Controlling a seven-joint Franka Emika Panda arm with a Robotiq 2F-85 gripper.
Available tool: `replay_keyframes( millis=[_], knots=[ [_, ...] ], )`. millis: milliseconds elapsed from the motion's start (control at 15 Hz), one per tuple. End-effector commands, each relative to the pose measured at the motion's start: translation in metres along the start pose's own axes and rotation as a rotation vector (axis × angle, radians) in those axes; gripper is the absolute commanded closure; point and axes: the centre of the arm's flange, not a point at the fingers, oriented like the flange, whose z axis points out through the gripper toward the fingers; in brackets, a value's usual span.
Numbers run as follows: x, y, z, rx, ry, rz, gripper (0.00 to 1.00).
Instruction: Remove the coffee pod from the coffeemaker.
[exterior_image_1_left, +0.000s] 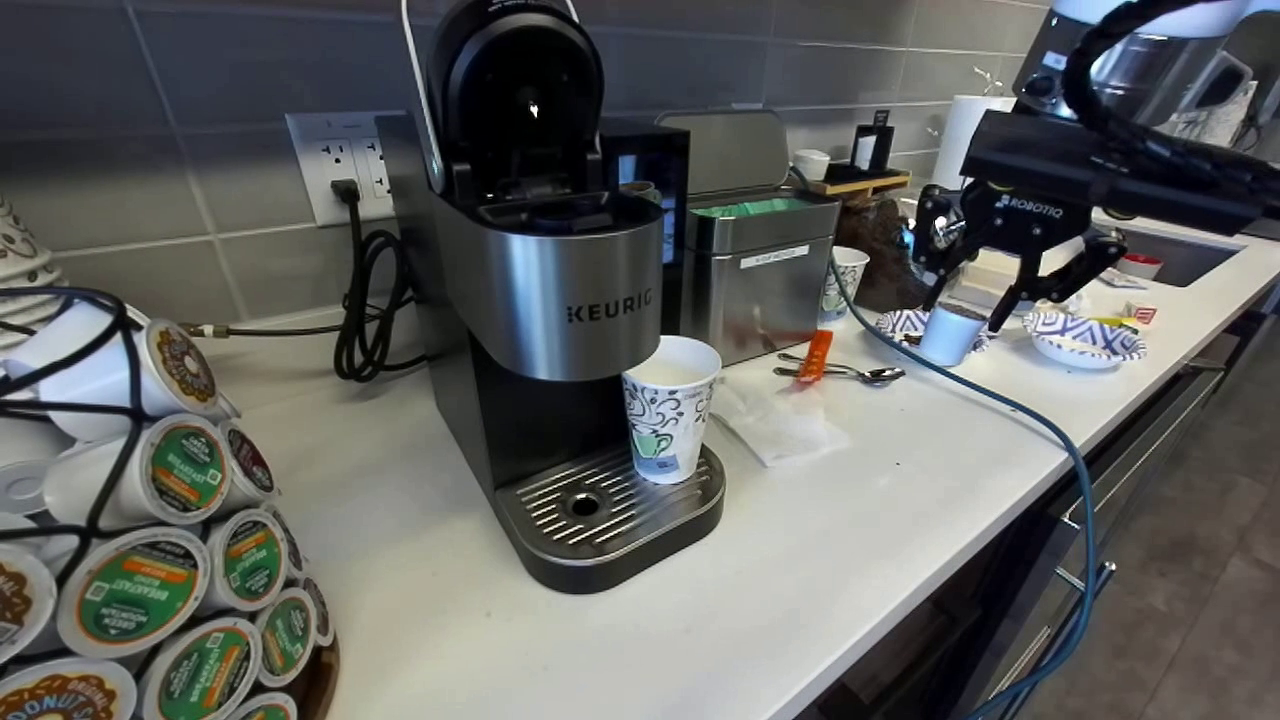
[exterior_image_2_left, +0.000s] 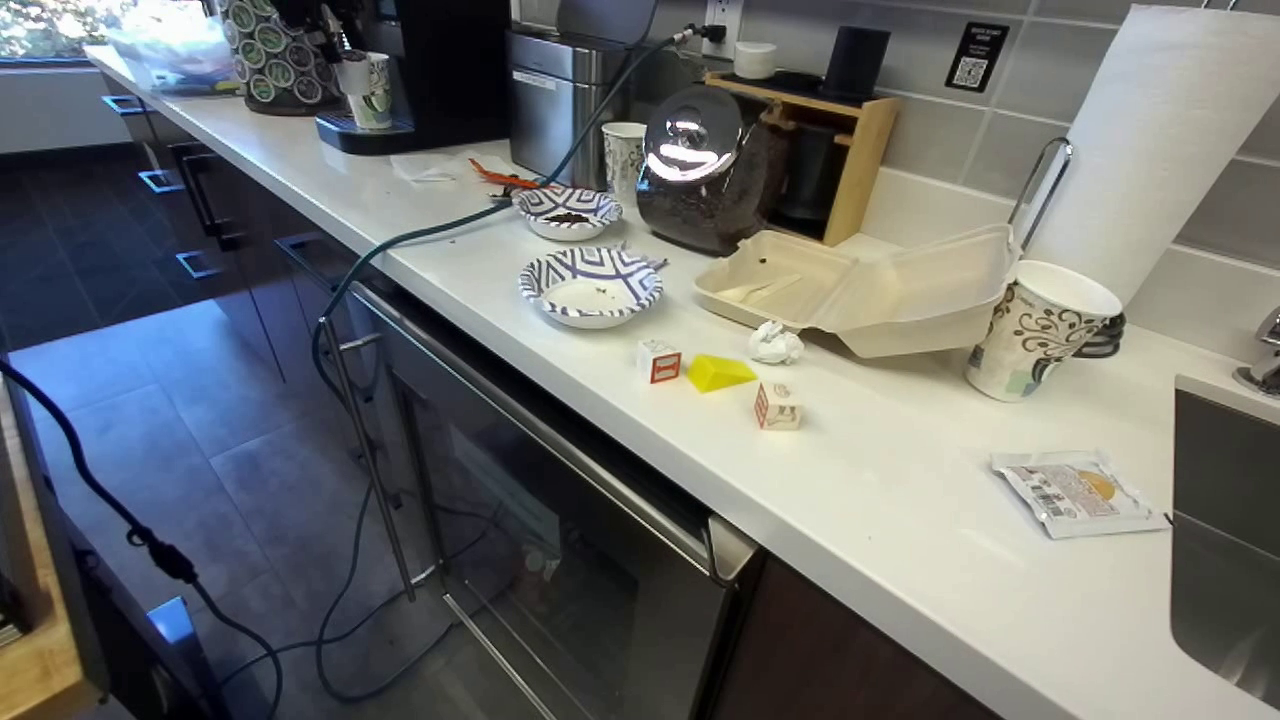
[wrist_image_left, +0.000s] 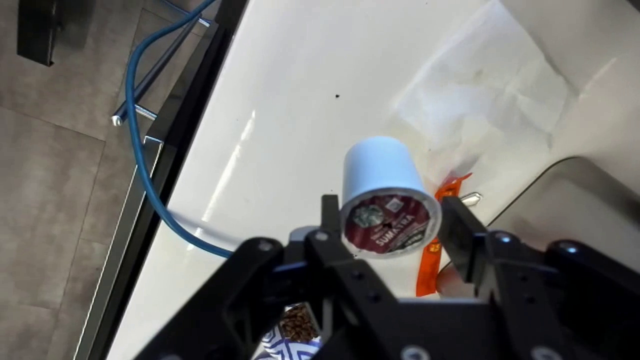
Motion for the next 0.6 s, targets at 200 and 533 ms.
replay_keyframes(
  millis=[200,533],
  knots=[
    [0.001,-0.002,-0.003,0.007,0.001,-0.001,0.73],
    [0.002,-0.010,0.055,-0.054,0.075,0.047,0.73]
  ],
)
